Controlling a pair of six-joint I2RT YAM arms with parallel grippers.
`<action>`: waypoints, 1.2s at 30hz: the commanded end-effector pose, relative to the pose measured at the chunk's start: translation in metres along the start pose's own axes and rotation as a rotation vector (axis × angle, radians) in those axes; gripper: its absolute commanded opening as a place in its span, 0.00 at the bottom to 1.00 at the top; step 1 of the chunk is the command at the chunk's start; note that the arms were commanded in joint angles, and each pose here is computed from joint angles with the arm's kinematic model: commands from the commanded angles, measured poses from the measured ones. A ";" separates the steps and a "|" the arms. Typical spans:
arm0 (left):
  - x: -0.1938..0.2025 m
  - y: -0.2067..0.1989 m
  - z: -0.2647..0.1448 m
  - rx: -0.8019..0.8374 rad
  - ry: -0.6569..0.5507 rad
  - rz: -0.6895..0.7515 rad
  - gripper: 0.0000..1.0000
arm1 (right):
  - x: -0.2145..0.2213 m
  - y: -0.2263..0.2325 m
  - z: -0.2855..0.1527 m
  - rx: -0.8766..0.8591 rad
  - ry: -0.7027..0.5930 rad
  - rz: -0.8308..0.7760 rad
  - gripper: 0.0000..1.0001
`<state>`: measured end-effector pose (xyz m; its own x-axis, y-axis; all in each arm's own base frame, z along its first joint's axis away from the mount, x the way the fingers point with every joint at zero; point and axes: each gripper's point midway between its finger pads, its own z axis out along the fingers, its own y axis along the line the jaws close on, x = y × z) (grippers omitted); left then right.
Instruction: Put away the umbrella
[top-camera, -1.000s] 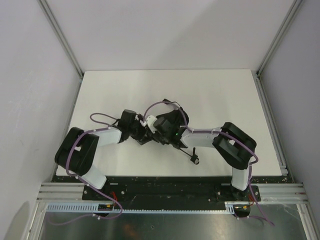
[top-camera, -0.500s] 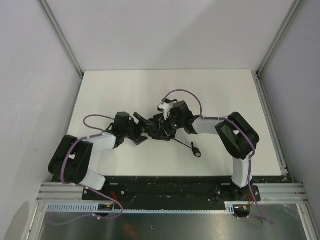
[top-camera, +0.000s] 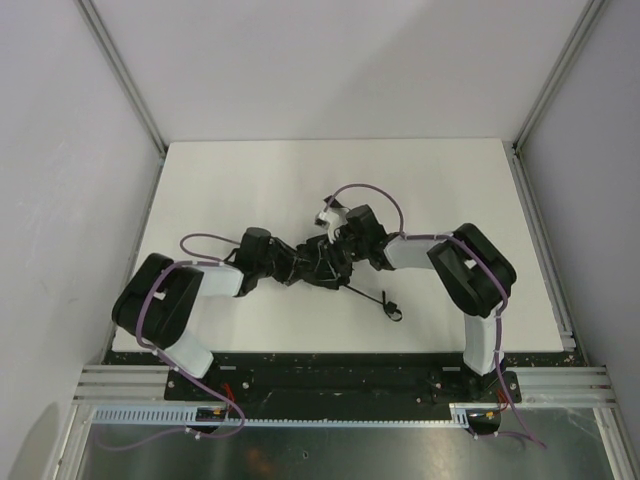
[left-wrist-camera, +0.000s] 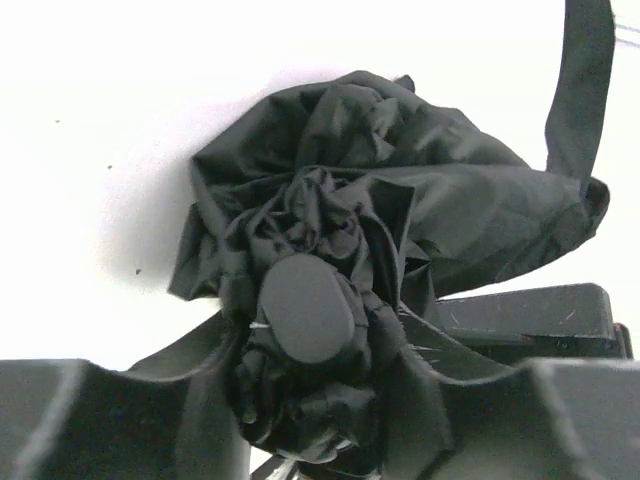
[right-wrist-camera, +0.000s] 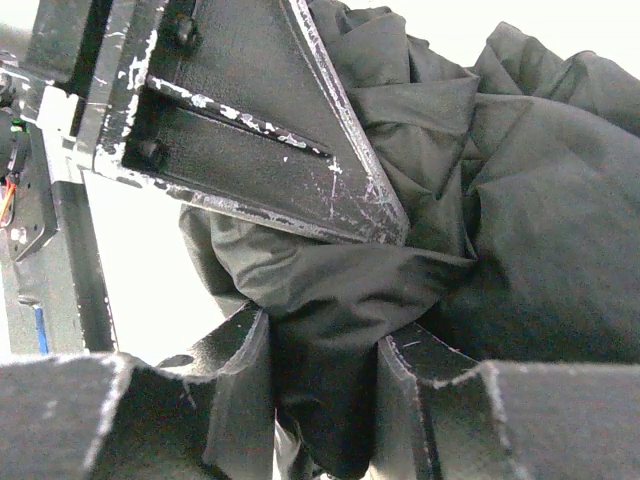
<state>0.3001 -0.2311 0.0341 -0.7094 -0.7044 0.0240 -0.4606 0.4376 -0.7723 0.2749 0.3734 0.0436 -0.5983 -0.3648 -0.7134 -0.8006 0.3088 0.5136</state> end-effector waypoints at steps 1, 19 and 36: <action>-0.005 0.042 0.006 -0.132 -0.058 0.018 0.31 | 0.058 0.011 0.000 0.016 0.188 0.139 0.04; 0.016 0.047 -0.007 -0.234 0.053 -0.103 0.00 | -0.043 0.029 -0.062 0.704 0.110 -0.436 0.96; 0.021 0.051 -0.014 -0.287 0.067 -0.164 0.00 | 0.016 -0.017 -0.002 0.899 0.177 -0.544 0.71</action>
<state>0.2805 -0.2333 0.0286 -0.6780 -0.7175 0.1599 -0.6055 0.4217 -0.6750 0.2681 0.3739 0.0411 -0.1485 -0.7625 -0.6298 -0.7257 0.5166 -0.4543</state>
